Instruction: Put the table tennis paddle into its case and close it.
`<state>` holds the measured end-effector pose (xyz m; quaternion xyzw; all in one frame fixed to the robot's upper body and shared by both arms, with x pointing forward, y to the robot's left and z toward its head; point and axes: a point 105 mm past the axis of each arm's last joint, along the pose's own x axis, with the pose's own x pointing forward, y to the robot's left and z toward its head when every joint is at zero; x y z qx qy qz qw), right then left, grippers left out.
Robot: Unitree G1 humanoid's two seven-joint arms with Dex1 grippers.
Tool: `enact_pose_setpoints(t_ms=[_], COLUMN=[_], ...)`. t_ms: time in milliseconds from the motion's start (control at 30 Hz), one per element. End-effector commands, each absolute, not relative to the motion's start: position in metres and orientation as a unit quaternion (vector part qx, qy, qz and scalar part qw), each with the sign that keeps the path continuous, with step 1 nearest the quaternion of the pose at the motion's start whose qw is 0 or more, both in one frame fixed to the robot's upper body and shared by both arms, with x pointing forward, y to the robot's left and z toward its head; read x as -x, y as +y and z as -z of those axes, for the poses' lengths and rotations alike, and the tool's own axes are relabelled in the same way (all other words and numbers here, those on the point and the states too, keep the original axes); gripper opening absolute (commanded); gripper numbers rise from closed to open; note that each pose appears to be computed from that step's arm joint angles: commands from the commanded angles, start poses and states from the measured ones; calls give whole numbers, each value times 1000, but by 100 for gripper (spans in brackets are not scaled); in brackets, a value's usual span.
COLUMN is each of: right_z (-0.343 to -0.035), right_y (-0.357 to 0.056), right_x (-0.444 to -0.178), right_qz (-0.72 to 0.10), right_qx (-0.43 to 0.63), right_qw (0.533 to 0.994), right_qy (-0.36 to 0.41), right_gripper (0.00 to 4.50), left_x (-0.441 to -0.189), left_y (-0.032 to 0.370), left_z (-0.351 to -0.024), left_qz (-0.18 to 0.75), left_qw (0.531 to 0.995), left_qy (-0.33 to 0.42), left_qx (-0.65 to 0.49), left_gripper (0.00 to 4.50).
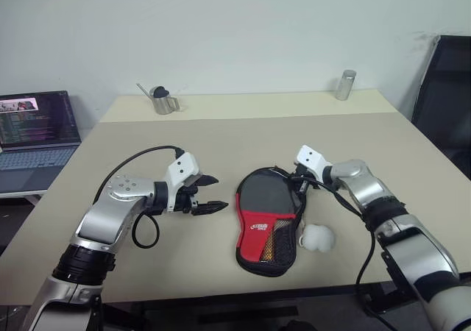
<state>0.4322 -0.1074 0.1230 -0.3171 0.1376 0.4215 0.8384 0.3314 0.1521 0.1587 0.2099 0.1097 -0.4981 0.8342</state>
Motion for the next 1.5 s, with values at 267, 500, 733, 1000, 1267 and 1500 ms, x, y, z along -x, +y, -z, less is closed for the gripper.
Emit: enact_pose_setpoints(t_ms=[267,500,733,1000,1267,1500], right_z=[-147,-150,-200,-182,-154,-143], right_y=[-85,-94,-106,-154,-169,-165], right_x=[-445,-442,-430,-360,-291,-276], right_qz=[-419,-425,-440,-489,-551,-546], right_qx=[305,283,212,220,209,204], right_qw=[851,855,871,837,787,787], right_qy=[89,92,52,113,185,203], right_gripper=[22,108,326,361,361,361], left_x=[-327,-331,-338,-356,-372,-375], left_y=[158,144,109,52,19,23], left_z=[-172,-180,-190,-162,-129,-87], left_qz=[481,499,538,573,580,569], left_qw=[845,841,828,805,797,797], left_qy=[87,64,21,26,42,90], left_qx=[-217,-200,-160,-153,-160,-184], left_gripper=[389,389,389,389,389,389])
